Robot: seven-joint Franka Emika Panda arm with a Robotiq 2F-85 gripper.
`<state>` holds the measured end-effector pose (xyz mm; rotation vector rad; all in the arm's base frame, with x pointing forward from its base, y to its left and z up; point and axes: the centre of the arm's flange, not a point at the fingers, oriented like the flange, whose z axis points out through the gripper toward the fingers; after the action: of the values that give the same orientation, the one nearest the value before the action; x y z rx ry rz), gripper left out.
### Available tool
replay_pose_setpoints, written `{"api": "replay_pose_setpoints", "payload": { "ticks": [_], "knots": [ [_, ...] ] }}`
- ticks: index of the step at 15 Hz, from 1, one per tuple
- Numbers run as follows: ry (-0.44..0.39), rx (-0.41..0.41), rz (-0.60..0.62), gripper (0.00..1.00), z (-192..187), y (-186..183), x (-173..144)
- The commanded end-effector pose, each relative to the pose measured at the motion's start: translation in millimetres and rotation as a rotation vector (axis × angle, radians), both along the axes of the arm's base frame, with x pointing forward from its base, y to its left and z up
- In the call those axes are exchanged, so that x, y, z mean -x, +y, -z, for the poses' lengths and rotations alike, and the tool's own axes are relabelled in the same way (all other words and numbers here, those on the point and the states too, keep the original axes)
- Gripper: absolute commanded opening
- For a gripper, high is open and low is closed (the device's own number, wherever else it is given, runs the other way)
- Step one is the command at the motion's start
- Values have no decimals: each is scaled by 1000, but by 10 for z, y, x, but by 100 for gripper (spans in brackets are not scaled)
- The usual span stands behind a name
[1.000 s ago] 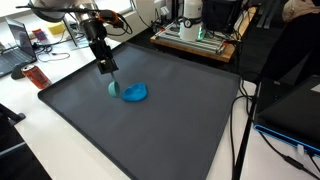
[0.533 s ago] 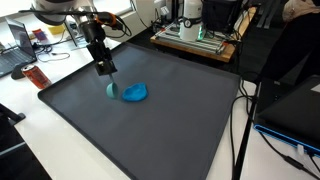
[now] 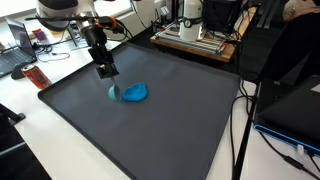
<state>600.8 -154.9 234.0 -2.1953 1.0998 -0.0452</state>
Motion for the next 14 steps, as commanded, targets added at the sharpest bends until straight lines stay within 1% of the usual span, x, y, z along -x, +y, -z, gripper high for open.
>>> {"api": "replay_pose_setpoints", "payload": {
  "ticks": [1,5,8,11,14],
  "knots": [
    [8,-56,-9,22,-90,-390,-448],
    [2,-73,6,22,-36,-419,-460],
    [-5,-77,14,22,-81,-434,-442],
    [9,-48,30,22,-172,-410,-388],
    [-13,-18,32,22,-333,-387,-309]
  ]
}}
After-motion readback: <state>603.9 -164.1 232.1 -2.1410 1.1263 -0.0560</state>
